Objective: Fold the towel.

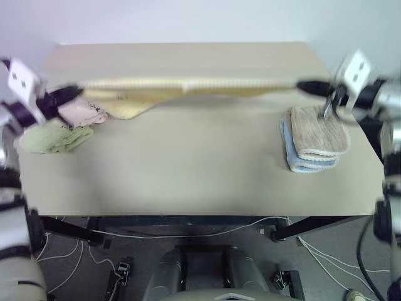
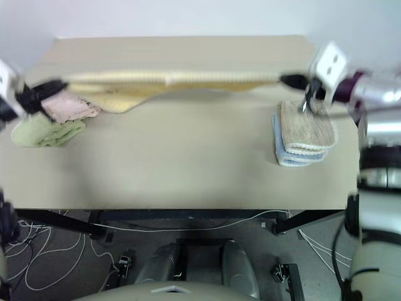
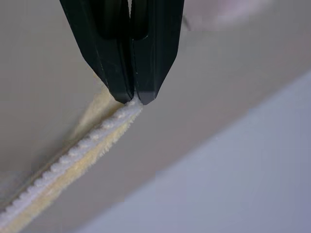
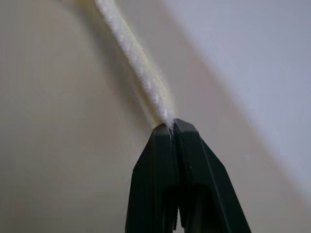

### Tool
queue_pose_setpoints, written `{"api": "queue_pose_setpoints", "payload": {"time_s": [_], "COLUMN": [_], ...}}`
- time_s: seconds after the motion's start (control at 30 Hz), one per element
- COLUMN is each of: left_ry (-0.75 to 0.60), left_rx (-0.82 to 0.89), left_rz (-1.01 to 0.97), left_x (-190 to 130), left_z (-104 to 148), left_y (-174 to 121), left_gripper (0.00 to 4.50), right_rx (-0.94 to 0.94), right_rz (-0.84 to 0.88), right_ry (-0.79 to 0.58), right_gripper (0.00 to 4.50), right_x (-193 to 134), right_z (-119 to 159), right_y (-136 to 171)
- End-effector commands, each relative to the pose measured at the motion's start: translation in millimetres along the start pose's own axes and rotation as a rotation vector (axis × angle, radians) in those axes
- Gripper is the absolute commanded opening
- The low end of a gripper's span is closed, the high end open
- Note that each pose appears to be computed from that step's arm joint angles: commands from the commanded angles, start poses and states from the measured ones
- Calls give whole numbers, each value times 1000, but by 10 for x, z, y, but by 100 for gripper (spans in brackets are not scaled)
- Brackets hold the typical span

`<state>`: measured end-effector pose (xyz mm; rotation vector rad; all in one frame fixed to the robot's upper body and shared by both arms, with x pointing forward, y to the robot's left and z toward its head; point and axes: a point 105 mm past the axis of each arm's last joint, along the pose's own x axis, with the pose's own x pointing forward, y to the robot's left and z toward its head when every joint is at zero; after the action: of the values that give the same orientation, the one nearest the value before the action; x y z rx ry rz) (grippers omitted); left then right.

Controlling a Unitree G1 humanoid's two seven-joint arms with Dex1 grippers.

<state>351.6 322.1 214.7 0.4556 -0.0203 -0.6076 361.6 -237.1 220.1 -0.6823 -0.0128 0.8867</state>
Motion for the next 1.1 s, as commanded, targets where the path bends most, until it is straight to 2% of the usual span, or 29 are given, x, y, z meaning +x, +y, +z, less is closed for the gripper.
{"api": "queue_pose_setpoints", "payload": {"time_s": [0.03,0.17,0.37,0.47,0.6,0.8,0.9,1.1], "left_ry": [26,159,229,260,267,238,221,219], "left_rx": [12,-55,-161,-169,-137,-47,-38,-17], "left_rz": [-56,-141,-164,-160,-108,33,28,13], "left_x": [-263,-498,-742,-807,-784,-587,-516,-378], "left_z": [47,-247,-397,-420,-405,-374,-350,-369], "left_y": [-117,-435,-730,-789,-678,-321,-265,-232], "left_gripper": [0,0,0,0,0,0,0,0], "right_rx": [18,124,250,282,262,210,190,153], "right_rz": [104,238,376,422,398,278,230,190], "right_ry": [-58,-20,-6,0,27,63,62,63], "right_gripper": [4,4,4,4,4,4,4,4], "right_x": [-152,-224,-321,-353,-321,-269,-273,-187], "right_z": [250,165,164,176,120,-15,-23,-36], "right_y": [294,764,1175,1288,1252,894,712,562]}}
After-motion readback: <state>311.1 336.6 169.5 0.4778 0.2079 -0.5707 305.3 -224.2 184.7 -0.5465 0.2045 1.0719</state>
